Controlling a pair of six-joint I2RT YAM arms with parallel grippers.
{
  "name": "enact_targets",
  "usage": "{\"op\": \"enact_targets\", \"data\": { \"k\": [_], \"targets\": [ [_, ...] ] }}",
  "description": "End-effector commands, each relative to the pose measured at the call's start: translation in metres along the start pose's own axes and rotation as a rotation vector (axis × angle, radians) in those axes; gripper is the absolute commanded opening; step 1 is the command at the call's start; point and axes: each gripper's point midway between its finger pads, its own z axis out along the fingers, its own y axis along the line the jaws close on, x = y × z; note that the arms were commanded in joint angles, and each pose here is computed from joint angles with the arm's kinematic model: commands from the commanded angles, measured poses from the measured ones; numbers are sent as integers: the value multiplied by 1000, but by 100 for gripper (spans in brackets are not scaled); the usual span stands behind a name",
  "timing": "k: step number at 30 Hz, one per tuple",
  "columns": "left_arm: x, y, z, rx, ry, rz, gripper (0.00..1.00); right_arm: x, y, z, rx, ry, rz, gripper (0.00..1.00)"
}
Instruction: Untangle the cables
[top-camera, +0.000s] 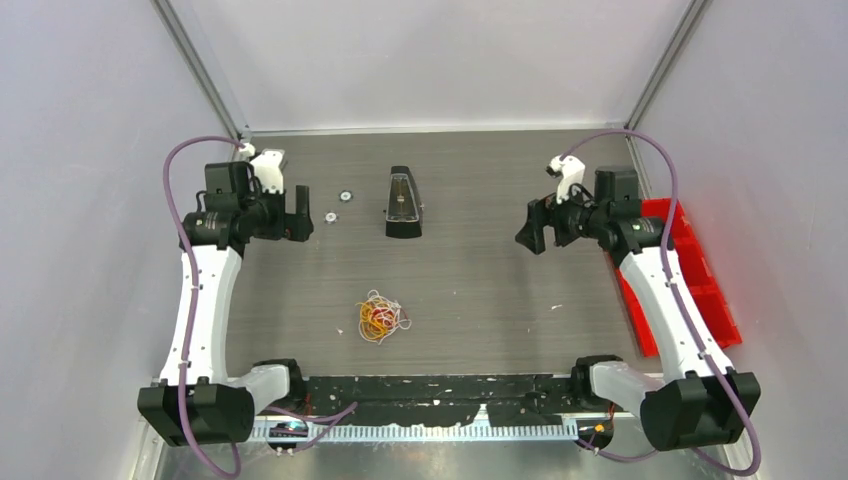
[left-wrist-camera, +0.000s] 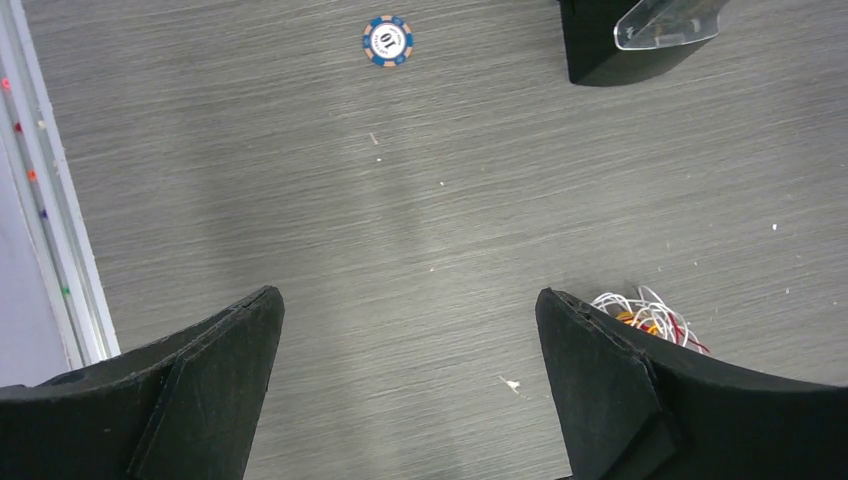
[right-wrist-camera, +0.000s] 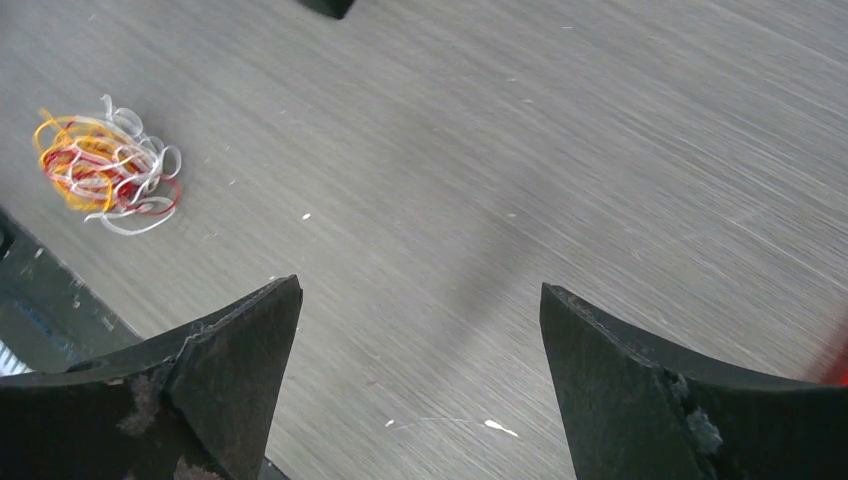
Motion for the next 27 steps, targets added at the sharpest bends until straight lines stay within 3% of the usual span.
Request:
{"op": "enact_targets", "data": {
  "k": [1, 6, 12, 20, 27],
  "targets": [
    [-16, -12, -16, 52, -73, -2, 100, -6, 32, 14, -104, 35, -124, 95],
    [-22, -19, -25, 46, -186, -137, 100, 17, 90, 55, -226, 186, -330, 95],
    [-27, -38, -42, 128, -323, -185, 99, 26, 166, 92, -390, 268, -494, 95],
    [-25, -36, -48, 137, -302, -290, 99, 43, 269, 149, -550, 282, -666, 95],
    [-29, -32, -41, 185, -293, -408, 100, 52, 322, 189, -659, 301, -616, 97]
  ]
}}
